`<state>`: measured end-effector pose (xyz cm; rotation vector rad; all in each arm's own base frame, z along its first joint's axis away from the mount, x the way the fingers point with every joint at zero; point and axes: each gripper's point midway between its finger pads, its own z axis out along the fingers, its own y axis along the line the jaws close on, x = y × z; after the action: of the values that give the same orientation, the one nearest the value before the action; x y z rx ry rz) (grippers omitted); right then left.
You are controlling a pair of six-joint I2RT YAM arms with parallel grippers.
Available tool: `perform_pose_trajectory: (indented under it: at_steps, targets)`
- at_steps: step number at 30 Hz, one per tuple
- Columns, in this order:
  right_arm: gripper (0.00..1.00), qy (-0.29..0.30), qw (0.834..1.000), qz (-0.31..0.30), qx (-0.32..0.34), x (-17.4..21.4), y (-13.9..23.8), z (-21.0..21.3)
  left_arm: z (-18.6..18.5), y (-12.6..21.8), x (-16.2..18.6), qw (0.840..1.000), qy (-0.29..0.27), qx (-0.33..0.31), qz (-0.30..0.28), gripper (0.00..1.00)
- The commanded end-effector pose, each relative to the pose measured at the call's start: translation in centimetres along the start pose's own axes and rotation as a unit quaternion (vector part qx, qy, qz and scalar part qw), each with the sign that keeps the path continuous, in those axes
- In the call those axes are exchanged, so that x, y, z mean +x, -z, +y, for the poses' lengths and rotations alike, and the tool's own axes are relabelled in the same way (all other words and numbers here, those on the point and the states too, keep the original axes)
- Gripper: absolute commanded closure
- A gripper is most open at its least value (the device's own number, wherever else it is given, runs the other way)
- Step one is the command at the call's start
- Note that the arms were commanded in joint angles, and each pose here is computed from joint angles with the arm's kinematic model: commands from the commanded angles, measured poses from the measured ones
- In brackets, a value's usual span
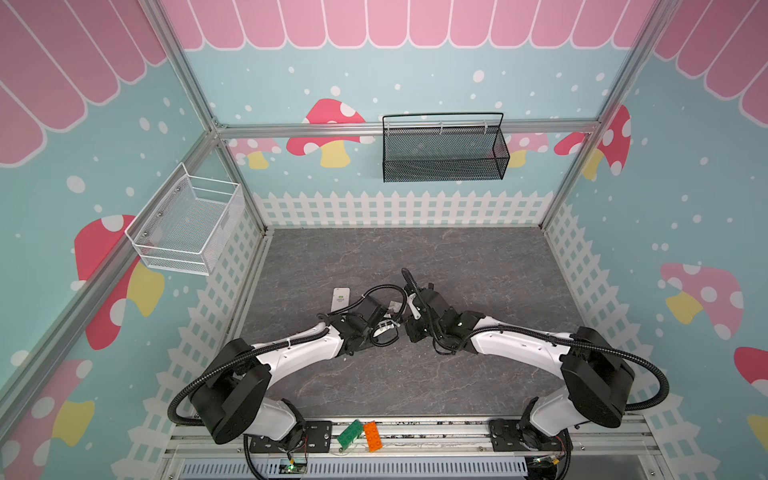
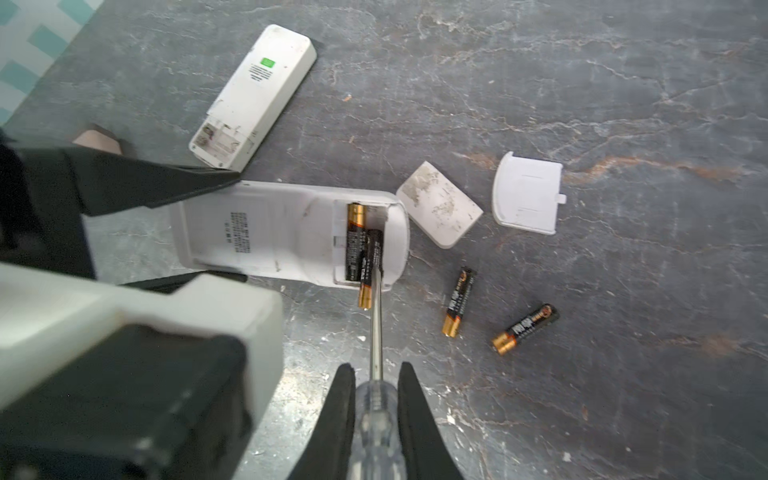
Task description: Unload the batteries from the remote control
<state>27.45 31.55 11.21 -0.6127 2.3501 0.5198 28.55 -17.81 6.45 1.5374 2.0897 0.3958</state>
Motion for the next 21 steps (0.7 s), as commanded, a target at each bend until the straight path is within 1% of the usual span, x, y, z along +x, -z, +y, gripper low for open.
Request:
perform_pose_trajectory:
  at_steps: [1,8,13,21]
  targets:
    - [1.0,-0.003,0.999,0.015,-0.037,0.2,-0.2,1.4,0.8,0.6,-0.7,1.0,-0.004,-0.019,-0.017,0.74]
    - [1.0,-0.005,0.999,0.023,-0.04,0.8,0.1,1.4,1.5,0.7,-0.8,0.999,-0.006,-0.034,-0.016,0.74]
    - [1.0,-0.015,1.0,0.017,-0.001,1.0,0.2,-0.2,1.4,0.9,-0.9,0.999,-0.007,-0.032,-0.018,0.74]
    - [1.0,-0.021,0.999,0.005,0.035,0.1,-0.1,-1.4,1.2,1.1,-0.9,0.999,-0.018,-0.029,-0.018,0.75]
